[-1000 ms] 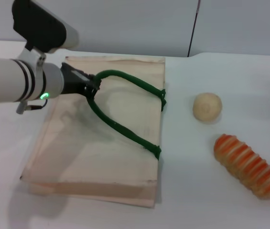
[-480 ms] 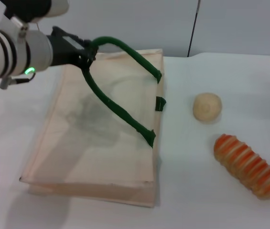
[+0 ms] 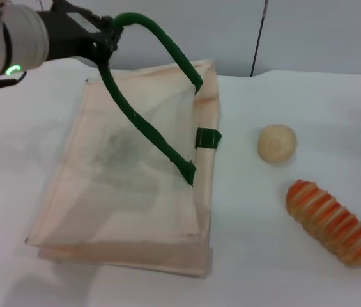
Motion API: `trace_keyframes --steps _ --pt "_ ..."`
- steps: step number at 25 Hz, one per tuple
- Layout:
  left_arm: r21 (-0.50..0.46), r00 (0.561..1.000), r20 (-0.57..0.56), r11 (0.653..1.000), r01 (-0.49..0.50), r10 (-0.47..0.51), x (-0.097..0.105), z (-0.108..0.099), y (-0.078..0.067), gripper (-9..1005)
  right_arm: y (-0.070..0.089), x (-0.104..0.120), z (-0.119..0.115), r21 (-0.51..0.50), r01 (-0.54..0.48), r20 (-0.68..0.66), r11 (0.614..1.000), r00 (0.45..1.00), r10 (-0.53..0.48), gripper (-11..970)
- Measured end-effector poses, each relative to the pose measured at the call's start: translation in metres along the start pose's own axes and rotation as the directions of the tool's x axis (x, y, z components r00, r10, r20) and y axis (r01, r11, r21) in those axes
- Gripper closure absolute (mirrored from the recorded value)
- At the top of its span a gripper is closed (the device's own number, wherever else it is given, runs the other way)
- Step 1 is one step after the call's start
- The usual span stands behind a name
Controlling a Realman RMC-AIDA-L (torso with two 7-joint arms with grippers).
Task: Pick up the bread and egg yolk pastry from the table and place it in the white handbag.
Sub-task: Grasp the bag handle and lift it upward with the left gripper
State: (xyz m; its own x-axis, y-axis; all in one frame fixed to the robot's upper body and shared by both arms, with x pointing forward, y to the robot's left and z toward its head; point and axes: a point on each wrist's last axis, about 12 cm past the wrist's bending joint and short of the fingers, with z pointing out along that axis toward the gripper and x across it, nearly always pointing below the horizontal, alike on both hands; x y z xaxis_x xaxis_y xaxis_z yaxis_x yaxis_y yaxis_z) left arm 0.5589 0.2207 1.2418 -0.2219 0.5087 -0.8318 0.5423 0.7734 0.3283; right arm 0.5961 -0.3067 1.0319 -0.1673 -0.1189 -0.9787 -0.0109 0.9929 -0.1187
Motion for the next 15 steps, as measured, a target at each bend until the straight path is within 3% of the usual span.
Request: trace_keyframes --steps 15 --pt "-0.033 0.996 0.072 0.999 -0.044 0.046 -0.024 -0.029 0.002 871 0.003 0.002 -0.001 -0.025 -0.019 -0.013 0.999 1.0 0.019 210"
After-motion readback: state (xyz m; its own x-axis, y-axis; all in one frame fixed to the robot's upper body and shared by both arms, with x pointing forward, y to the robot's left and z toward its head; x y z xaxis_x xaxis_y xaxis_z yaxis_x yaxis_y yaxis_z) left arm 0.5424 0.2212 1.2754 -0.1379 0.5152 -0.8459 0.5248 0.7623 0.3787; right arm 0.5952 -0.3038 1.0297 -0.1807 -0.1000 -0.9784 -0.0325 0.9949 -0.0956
